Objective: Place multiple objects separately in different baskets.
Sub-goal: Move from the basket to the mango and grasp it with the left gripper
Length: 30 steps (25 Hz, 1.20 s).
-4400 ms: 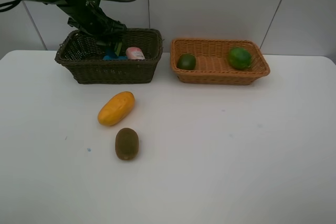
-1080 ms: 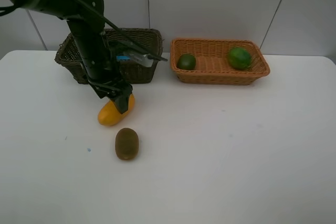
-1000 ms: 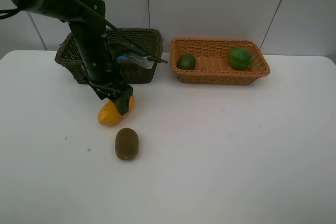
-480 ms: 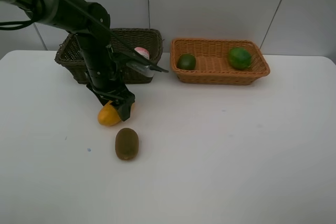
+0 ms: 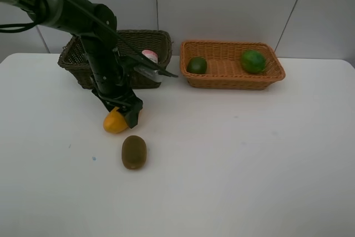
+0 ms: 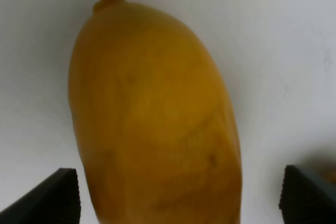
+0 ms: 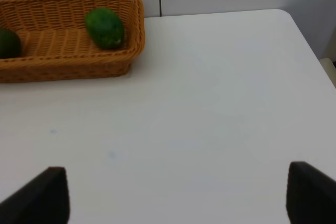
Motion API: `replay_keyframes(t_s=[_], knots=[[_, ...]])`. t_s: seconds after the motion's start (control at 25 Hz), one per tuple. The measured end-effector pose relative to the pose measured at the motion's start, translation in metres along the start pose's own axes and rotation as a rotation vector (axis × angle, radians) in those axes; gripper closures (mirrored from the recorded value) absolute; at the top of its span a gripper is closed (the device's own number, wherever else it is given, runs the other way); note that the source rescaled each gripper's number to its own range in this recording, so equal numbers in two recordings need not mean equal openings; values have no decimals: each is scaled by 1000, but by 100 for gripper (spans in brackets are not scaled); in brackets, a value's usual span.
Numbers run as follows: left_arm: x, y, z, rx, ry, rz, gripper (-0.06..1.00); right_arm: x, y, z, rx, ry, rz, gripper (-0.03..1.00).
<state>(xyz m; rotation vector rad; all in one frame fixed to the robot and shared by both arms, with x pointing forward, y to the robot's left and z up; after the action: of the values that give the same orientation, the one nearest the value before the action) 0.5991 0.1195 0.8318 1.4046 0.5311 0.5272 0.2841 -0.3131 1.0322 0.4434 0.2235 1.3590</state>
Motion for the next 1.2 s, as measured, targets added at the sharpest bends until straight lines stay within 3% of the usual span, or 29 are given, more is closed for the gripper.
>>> replay_keyframes(t_s=[1.2], knots=[[1,-16,0,10,8,-9,-5,0,0,0,0,0,0,-3]])
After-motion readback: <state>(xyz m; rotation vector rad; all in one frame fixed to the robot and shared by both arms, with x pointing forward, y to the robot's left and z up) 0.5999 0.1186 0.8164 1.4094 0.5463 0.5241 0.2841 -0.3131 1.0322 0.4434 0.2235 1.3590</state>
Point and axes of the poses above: a point on each arm's last joint axis where the gripper is mounted, y pointing back along that axis away from the gripper, x along the wrist's bending axis when the last joint is at zero, z = x × y, the point moved 6 cm from there along -y, pointing out along that axis toward the gripper, and after that the axes turned 7 degrees about -y, right-handed, at the moved point
